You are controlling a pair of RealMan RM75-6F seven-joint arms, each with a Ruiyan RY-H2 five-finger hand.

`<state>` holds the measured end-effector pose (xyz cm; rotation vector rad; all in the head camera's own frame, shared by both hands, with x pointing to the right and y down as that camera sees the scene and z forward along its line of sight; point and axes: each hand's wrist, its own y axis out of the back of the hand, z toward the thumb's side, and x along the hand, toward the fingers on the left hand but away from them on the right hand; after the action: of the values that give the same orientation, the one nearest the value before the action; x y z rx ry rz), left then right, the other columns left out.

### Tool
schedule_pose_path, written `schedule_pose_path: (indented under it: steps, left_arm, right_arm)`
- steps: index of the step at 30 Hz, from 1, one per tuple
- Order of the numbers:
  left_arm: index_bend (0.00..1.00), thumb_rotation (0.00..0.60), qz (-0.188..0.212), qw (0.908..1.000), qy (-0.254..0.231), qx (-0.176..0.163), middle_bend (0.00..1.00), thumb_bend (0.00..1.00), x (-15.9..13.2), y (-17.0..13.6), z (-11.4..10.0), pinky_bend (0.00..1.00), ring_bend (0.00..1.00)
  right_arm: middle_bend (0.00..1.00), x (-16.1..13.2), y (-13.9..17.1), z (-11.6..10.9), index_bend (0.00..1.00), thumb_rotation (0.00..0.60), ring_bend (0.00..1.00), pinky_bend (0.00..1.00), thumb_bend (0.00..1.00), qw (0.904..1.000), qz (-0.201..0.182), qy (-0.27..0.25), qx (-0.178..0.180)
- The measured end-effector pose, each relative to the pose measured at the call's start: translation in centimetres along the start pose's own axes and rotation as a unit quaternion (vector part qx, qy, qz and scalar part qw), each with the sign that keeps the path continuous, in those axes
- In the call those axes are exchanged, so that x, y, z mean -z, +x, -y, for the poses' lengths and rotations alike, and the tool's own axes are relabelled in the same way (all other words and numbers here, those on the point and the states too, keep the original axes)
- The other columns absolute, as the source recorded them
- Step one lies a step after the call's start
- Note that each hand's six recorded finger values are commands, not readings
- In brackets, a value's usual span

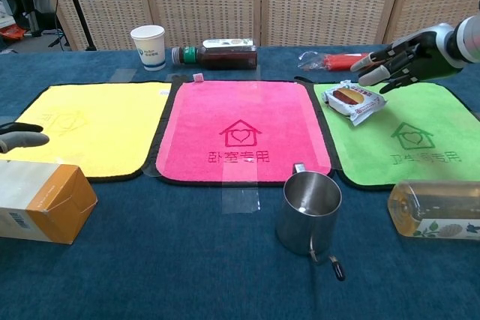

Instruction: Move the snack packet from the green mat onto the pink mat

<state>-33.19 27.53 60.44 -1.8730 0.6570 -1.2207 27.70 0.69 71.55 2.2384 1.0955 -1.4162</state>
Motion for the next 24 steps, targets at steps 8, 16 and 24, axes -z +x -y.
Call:
schedule_pose_path:
  steps: [8,16,24]
  left_arm:
    - [0.0,0.6,0.002,1.0,0.0,0.002,0.0,0.07,-0.1,0.0,0.1,0.0,0.0]
    - [0.0,0.6,0.009,0.9999,-0.002,0.008,0.0,0.07,-0.5,-0.1,0.4,0.0,0.0]
    - [0.0,0.6,0.014,0.9999,-0.004,0.009,0.0,0.07,-0.7,-0.2,0.4,0.0,0.0]
  right_arm:
    - [0.0,0.5,0.0,0.2,0.09,0.6,0.0,0.0,0.39,1.0,0.004,0.0,-0.008]
    - [0.0,0.0,0.2,2.0,0.09,0.6,0.0,0.0,0.39,0.9993,-0.003,0.005,-0.036]
    - [0.0,-1.1,0.5,4.5,0.09,0.6,0.0,0.0,0.38,0.997,-0.016,0.022,-0.072]
